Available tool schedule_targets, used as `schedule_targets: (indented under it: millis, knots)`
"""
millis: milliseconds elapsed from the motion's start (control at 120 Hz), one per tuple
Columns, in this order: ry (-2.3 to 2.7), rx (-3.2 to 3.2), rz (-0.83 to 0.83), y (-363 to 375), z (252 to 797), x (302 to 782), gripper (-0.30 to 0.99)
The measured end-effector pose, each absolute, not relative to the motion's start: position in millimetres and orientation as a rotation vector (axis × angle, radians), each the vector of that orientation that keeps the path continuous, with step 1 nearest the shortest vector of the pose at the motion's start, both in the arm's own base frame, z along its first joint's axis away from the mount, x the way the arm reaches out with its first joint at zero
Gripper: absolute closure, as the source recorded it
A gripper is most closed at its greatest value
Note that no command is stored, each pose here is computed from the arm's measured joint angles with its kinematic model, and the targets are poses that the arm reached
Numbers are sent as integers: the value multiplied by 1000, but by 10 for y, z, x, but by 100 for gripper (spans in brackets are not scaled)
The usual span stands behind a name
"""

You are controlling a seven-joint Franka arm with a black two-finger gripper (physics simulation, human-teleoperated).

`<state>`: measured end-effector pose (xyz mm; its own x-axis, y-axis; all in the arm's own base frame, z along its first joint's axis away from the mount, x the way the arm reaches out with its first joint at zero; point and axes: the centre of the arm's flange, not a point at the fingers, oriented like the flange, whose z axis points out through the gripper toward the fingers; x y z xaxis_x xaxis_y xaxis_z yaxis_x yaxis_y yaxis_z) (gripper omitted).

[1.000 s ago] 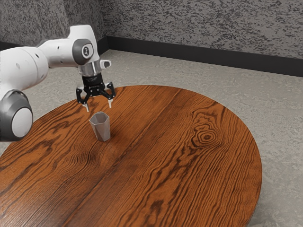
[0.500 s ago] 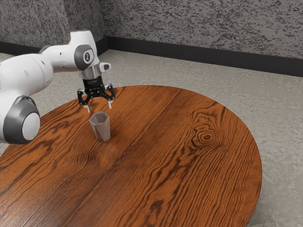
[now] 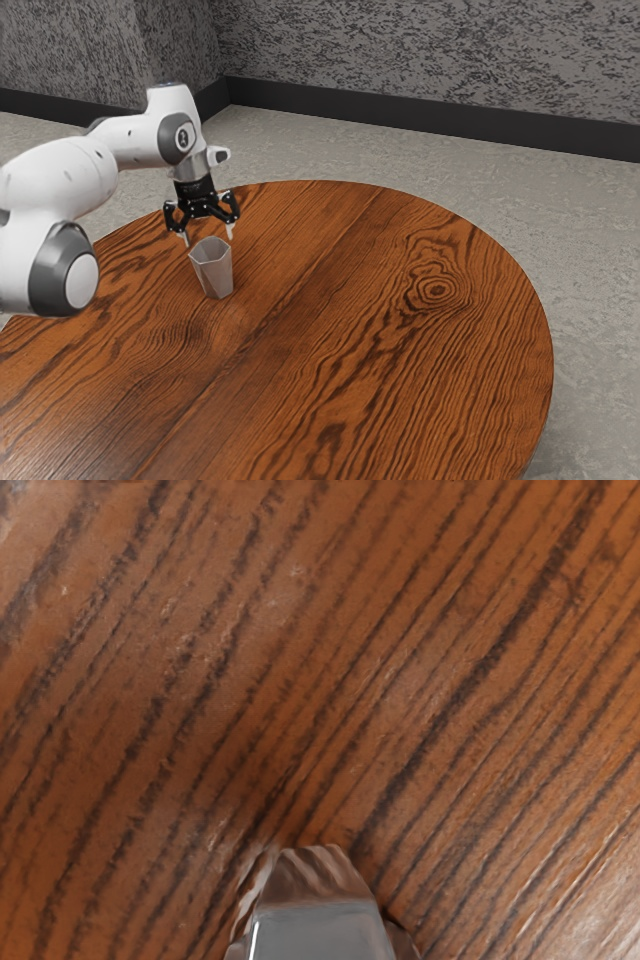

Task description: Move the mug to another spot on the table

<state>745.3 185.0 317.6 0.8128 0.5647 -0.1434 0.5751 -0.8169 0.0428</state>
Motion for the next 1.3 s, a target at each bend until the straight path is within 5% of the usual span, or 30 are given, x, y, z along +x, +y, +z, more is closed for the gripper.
schedule_targets:
  millis: [717,1300]
  knots:
    - [885,2913,-147,1908,2875,7515,6]
    - [993,2860,-232,1877,2829,7458,45]
